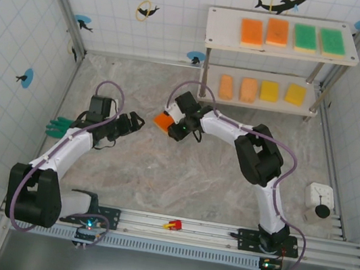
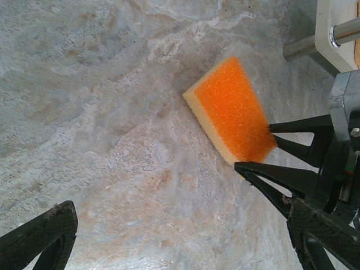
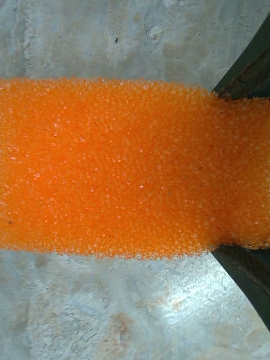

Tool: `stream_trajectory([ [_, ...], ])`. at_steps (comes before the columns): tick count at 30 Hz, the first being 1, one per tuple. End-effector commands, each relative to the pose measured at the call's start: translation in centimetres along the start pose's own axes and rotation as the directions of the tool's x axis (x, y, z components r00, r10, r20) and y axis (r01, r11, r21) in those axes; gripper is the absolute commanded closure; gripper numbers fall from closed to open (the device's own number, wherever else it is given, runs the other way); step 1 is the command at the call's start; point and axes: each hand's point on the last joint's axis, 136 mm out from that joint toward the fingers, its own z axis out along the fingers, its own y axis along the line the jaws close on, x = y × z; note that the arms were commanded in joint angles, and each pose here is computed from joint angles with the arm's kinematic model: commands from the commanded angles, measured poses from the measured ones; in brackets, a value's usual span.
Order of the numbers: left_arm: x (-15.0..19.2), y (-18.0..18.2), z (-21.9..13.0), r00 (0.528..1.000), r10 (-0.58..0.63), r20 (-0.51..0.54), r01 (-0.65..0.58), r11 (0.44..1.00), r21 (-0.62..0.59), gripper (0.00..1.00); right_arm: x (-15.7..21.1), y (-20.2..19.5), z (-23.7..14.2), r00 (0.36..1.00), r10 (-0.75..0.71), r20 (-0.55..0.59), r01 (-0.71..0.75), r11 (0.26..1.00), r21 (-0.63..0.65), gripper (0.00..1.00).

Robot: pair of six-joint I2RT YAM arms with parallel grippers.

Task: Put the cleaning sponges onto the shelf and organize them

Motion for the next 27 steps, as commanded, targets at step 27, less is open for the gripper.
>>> stream_trajectory([
  [27,-0.9,-0.1,-0.7,0.999,0.033,0.036,-0.033,0.999,-0.011,0.03,-11.8,-1.9,-19.6,0.96,0.081,0.267,-0.127,0.979,0.158,0.44],
])
